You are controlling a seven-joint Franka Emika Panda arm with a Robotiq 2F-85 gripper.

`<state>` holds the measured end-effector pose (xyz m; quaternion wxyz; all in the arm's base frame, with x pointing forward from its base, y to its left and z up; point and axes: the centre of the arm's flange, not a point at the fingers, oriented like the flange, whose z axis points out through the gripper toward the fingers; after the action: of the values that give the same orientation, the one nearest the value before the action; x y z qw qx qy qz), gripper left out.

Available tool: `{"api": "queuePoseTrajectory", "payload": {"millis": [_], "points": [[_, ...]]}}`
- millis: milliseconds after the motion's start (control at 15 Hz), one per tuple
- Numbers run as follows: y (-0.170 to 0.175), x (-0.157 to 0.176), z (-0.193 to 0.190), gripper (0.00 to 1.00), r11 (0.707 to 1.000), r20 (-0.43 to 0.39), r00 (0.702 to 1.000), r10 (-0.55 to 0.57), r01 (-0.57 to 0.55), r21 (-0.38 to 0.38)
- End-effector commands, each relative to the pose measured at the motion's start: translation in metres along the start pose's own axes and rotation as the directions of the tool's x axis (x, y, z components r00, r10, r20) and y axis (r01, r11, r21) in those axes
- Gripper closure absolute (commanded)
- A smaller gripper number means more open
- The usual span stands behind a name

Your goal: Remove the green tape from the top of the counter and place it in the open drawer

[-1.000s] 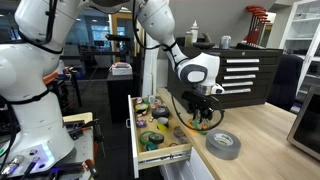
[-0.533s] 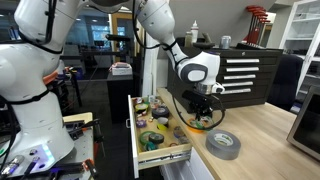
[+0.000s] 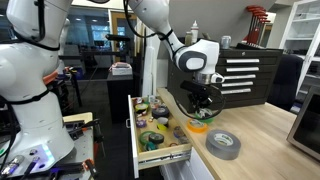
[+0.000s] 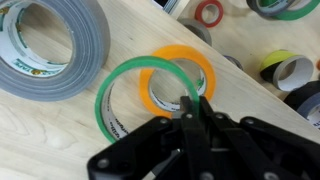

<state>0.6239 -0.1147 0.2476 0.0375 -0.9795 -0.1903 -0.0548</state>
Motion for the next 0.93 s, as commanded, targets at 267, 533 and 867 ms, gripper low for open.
{"api": "queuePoseTrajectory", "payload": {"millis": [267,533,867], "points": [[-0.074,-0.047,-0.06,0.97,1.0,0.039,0.999,0.02,-0.019,-0.016],[-0.12,-0.068,-0.048,0.97,1.0,0.083,0.997,0.006,-0.006,0.0],[-0.171,-0.091,-0.015,0.97,1.0,0.161,0.987,-0.023,0.021,0.015]]}}
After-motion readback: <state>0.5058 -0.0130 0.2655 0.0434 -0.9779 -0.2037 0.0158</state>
